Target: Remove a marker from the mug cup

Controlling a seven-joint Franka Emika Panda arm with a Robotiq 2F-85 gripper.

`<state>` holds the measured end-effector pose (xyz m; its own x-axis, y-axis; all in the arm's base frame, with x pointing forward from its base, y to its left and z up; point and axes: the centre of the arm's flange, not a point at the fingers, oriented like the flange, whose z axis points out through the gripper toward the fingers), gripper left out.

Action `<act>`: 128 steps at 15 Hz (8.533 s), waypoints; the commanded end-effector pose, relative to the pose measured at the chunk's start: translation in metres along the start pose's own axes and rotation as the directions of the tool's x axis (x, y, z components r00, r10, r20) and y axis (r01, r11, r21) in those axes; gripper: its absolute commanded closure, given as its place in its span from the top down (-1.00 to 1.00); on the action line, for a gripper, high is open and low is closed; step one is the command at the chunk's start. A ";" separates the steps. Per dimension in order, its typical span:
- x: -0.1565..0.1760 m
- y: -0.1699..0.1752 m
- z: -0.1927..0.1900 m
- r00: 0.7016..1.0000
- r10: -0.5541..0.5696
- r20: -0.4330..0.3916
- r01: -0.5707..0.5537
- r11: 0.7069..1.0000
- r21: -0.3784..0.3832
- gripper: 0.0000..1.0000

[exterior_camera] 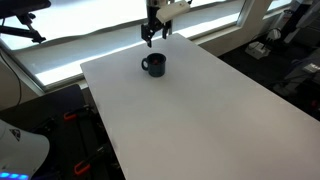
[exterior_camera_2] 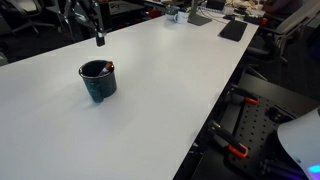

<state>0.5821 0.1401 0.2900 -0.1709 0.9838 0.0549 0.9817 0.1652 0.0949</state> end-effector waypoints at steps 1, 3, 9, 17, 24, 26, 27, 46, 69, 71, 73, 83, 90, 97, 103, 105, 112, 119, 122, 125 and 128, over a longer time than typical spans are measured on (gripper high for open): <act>-0.001 -0.001 0.006 1.000 0.004 -0.003 -0.004 1.000 0.011 1.00; -0.002 -0.002 0.011 1.000 0.007 -0.004 -0.007 1.000 0.020 1.00; -0.009 0.002 0.027 1.000 0.020 0.013 -0.021 0.998 0.053 1.00; -0.020 -0.009 0.055 1.000 0.031 0.003 -0.031 0.995 0.093 1.00; -0.018 -0.009 0.062 1.000 0.013 -0.024 -0.010 0.994 0.110 1.00; -0.017 -0.009 0.064 1.000 0.020 -0.021 -0.017 0.993 0.116 1.00; -0.018 -0.009 0.065 0.999 0.026 -0.020 -0.024 0.992 0.120 1.00; -0.029 -0.018 0.078 0.996 0.074 -0.043 -0.067 0.985 0.158 -0.43; -0.015 -0.009 0.062 1.000 -0.013 -0.004 0.013 0.992 0.129 0.07; -0.014 -0.006 0.059 1.000 -0.024 0.004 0.024 0.992 0.122 0.38; -0.012 -0.003 0.056 0.999 -0.038 0.011 0.037 0.993 0.114 0.70; -0.014 -0.003 0.058 0.999 -0.041 0.001 0.040 0.992 0.119 1.00; -0.016 -0.004 0.069 1.000 -0.016 0.006 0.015 0.993 0.118 1.00; -0.020 -0.008 0.078 1.000 0.003 0.000 -0.003 0.991 0.131 0.47; -0.021 -0.009 0.081 1.000 0.009 0.003 -0.009 0.991 0.136 -0.50; -0.021 -0.008 0.077 1.000 0.010 0.004 -0.010 0.992 0.128 -0.78; -0.020 -0.008 0.078 1.000 0.009 0.006 -0.010 0.991 0.132 -1.00; -0.023 -0.008 0.077 1.000 -0.003 0.026 0.000 0.992 0.128 -0.02; -0.026 -0.008 0.075 1.000 0.002 0.031 -0.006 0.992 0.126 0.43; -0.027 -0.009 0.076 0.999 0.008 0.032 -0.012 0.992 0.127 0.91; -0.031 -0.012 0.072 0.999 0.018 0.038 -0.022 0.992 0.121 1.00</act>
<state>0.5882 0.1155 0.2064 -0.1659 0.9852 0.0424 0.9849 0.1676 -0.0423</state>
